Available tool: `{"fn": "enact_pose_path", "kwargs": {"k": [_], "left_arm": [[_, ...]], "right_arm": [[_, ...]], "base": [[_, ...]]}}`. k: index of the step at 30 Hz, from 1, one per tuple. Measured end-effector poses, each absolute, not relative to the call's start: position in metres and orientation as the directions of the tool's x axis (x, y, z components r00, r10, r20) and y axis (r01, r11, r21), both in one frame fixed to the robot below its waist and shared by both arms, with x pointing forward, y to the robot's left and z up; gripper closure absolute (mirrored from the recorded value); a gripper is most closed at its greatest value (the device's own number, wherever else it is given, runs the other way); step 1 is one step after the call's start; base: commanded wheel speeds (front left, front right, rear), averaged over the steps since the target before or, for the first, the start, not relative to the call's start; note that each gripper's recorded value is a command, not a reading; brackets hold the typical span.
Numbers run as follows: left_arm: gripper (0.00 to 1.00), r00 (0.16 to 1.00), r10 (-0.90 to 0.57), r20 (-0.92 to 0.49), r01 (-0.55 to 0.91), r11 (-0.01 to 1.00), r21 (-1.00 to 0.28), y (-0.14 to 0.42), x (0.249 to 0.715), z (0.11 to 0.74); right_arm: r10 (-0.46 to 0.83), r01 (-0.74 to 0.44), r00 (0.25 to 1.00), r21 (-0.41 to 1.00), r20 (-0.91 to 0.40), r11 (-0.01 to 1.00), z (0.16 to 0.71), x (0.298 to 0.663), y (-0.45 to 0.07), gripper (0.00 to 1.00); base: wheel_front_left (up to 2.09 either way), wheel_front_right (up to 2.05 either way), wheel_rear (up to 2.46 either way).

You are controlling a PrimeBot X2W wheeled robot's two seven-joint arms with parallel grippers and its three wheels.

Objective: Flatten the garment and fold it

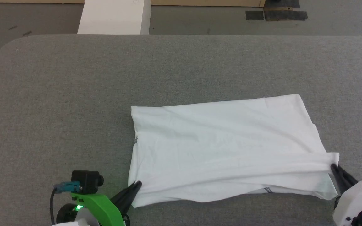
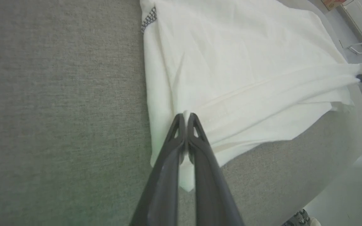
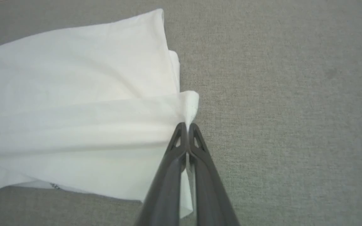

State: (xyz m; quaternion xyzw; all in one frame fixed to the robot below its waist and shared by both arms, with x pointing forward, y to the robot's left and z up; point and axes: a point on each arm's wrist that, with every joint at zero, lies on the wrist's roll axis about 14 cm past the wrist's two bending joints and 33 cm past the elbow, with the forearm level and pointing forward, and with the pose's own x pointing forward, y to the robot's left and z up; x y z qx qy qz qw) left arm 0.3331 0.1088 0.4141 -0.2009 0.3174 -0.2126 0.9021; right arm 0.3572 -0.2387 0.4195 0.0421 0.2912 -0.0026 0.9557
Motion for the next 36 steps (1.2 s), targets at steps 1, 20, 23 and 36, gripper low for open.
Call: {"fn": "enact_pose_path", "kwargs": {"k": [1,20,23,36], "left_arm": [[1.0,0.705,-0.51,-0.493,0.248,0.828,-0.502,0.108,0.331,0.41],[0.0,0.952,-0.237,-0.192,0.148,0.91,-0.387,0.149,0.375,0.456],[0.0,0.984,-0.161,-0.074,0.123,0.921,-0.37,0.157,0.389,0.478],[0.0,0.99,0.042,0.132,-0.017,0.982,-0.187,0.194,0.425,0.529]], "right_arm": [[0.025,0.03,0.813,0.083,-0.582,0.996,0.412,0.353,-0.236,1.0],[0.062,0.097,0.831,0.254,-0.553,0.962,0.424,0.351,-0.219,0.0],[0.057,0.104,0.844,0.266,-0.533,0.958,0.43,0.357,-0.22,0.0],[0.035,0.169,0.808,0.287,-0.588,0.943,0.406,0.386,-0.223,0.0]], "base": [[0.0,0.0,0.0],[0.0,0.0,0.0],[0.0,0.0,0.0],[0.0,0.0,0.0]]}}
